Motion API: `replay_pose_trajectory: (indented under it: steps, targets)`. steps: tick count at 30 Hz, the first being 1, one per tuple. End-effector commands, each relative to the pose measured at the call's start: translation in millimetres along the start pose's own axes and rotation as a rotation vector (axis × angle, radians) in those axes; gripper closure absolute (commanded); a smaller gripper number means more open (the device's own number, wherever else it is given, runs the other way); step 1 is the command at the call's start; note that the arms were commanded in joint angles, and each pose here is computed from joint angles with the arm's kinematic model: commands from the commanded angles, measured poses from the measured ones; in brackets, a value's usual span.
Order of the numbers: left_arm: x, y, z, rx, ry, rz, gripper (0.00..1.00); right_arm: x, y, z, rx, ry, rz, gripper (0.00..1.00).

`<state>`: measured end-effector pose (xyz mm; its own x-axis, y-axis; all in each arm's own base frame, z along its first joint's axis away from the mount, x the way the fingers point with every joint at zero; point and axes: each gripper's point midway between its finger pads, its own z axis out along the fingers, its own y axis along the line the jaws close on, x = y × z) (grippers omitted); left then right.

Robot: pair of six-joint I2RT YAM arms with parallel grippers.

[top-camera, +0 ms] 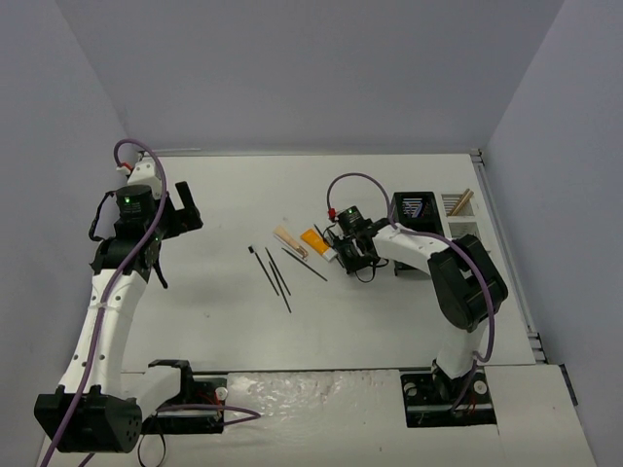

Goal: Organize the makeup

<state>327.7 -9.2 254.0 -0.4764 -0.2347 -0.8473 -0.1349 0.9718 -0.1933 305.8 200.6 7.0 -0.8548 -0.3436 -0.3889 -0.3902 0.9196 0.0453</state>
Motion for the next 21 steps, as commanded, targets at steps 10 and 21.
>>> replay_pose_trajectory:
  steps: [10,21]
  targets:
    - [-38,-4,-14,0.017,-0.128,0.008,0.03,12,18,-25,0.018,-0.037,-0.017,1.0]
    - [-36,-4,-11,0.012,-0.112,0.008,0.03,42,19,-46,0.047,-0.029,0.092,1.0]
